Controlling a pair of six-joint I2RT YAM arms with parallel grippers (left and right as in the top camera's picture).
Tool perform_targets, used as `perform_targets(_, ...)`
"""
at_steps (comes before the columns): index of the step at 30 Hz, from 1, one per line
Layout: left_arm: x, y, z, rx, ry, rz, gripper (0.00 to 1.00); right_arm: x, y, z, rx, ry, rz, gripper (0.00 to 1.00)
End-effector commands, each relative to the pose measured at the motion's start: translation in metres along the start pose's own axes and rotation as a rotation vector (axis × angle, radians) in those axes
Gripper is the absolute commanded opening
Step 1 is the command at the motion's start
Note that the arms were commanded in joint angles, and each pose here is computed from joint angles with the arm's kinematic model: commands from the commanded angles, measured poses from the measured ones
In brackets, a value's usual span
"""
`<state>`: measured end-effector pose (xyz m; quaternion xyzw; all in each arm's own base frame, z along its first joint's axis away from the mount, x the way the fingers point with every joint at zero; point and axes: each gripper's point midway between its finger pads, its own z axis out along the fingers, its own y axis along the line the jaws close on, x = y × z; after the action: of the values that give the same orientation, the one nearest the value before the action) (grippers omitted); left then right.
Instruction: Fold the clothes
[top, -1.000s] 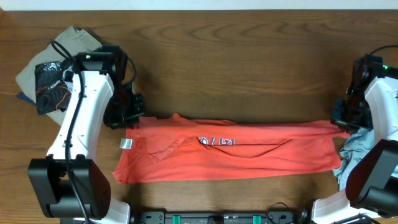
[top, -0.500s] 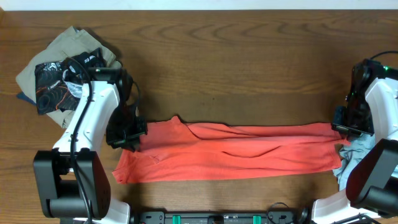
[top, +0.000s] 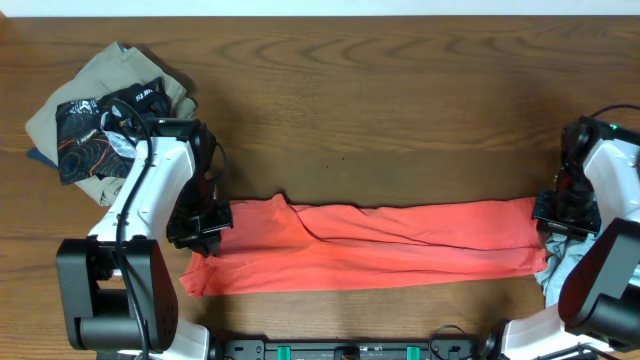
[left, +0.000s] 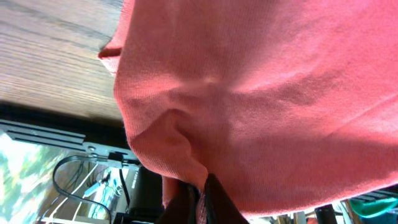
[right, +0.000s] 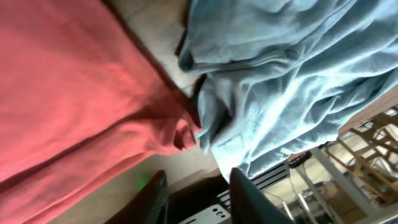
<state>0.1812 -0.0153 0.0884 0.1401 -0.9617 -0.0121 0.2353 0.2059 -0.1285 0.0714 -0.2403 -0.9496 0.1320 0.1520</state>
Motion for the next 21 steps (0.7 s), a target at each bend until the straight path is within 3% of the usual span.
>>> perform_targets(1,0.001,0.009,0.001,-0.046,0.001,-0.020,0.34,-0.001,-0.004,0.001,-0.018,-0.008,0.052,0.38)
perform_targets(5,0.005,0.004,0.001,-0.022,0.019,-0.026,0.42,-0.008,0.018,-0.001,-0.149,-0.032,-0.029,0.40)
perform_targets(9,0.001,0.001,0.001,-0.005,0.007,-0.025,0.45,-0.010,0.043,-0.002,-0.286,-0.051,-0.125,0.49)
perform_targets(16,-0.020,-0.035,-0.002,0.157,-0.078,0.028,0.45,-0.013,0.052,0.027,-0.286,-0.079,-0.123,0.56)
perform_targets(21,-0.040,-0.057,-0.005,0.181,-0.184,0.096,0.46,-0.012,0.059,0.049,-0.290,-0.100,-0.115,0.59)
